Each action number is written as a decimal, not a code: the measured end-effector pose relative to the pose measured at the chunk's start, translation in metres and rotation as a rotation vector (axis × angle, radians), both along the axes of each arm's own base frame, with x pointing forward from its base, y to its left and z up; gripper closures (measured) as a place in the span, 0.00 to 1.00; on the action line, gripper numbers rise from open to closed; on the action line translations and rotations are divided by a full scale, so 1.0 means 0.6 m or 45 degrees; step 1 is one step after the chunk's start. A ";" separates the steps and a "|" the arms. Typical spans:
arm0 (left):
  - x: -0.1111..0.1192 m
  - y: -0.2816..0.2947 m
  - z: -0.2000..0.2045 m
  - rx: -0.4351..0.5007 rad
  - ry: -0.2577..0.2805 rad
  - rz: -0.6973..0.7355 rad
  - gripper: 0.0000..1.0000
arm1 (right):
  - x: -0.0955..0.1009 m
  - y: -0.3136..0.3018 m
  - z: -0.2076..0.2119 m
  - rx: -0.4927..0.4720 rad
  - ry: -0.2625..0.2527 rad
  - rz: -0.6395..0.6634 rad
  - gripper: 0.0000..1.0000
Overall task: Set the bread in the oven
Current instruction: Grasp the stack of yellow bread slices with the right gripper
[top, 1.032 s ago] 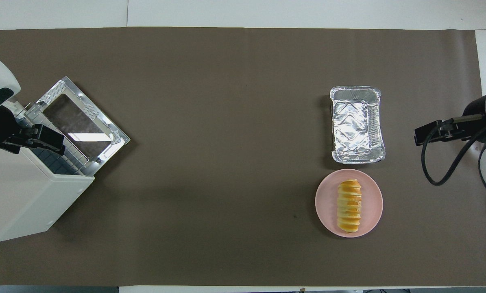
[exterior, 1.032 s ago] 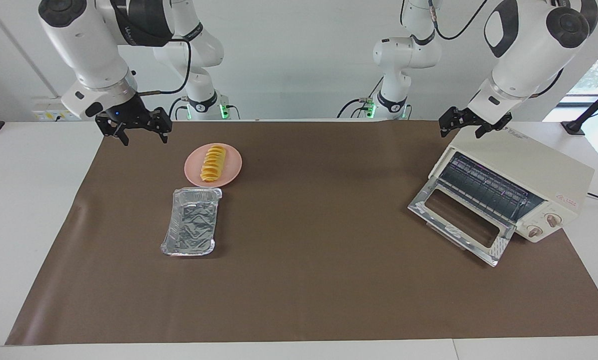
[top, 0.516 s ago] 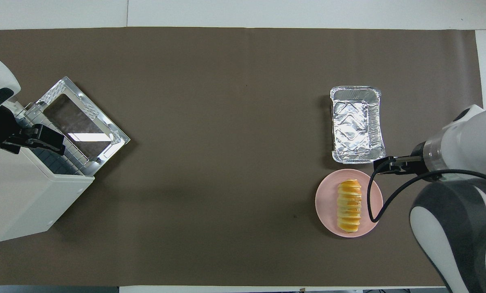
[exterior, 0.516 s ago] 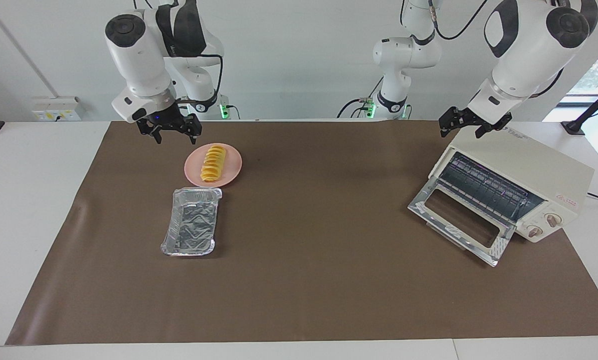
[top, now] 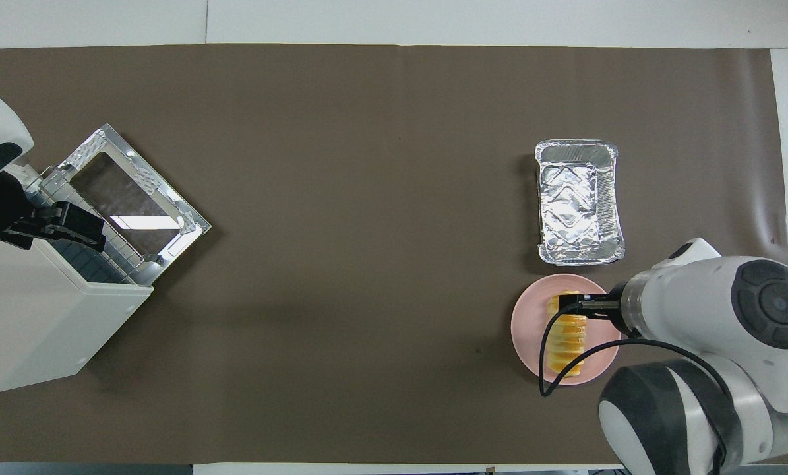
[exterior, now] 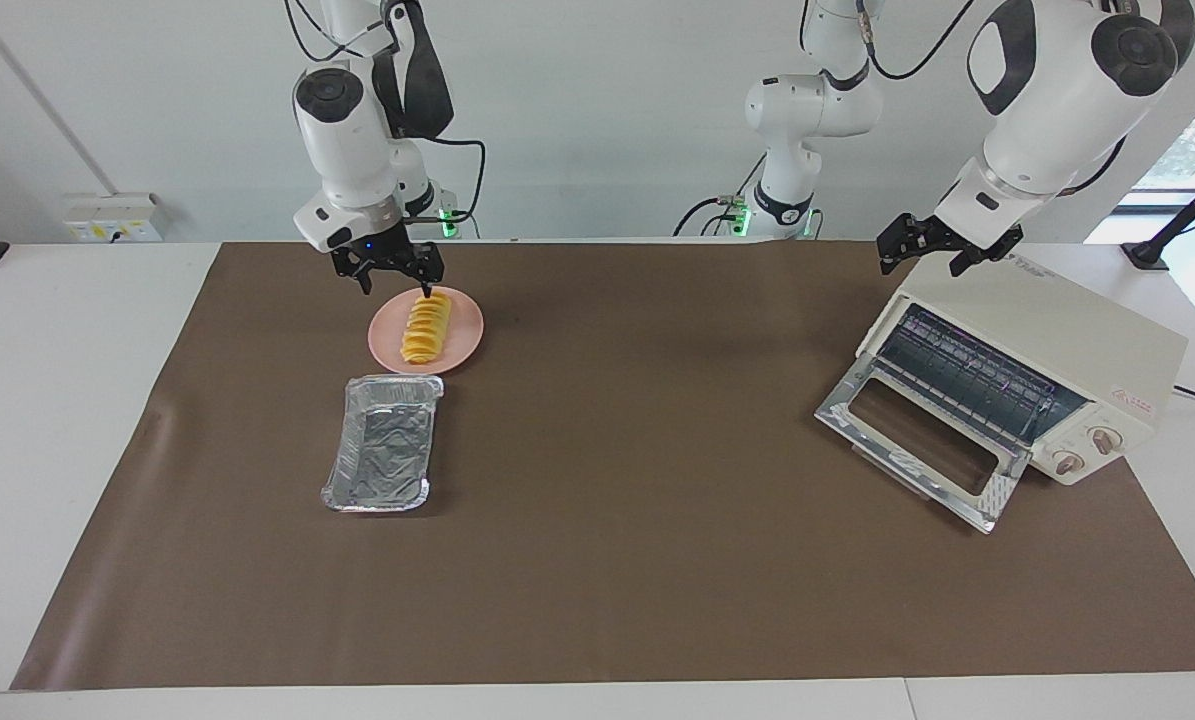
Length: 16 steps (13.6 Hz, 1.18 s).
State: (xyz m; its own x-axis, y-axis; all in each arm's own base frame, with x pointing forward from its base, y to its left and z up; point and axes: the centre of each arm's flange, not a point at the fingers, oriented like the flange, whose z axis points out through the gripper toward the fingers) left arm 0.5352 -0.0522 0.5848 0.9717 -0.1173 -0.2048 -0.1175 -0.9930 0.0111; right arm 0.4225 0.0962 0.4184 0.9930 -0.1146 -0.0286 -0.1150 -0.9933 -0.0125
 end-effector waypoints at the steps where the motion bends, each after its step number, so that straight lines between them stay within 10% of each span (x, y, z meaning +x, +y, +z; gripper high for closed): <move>1: 0.000 0.000 0.000 0.000 0.000 0.000 0.00 | -0.005 -0.002 -0.023 0.018 -0.015 -0.016 0.03; 16: 0.000 0.000 0.000 0.000 0.000 0.000 0.00 | -0.046 -0.018 -0.196 0.019 0.100 -0.062 0.00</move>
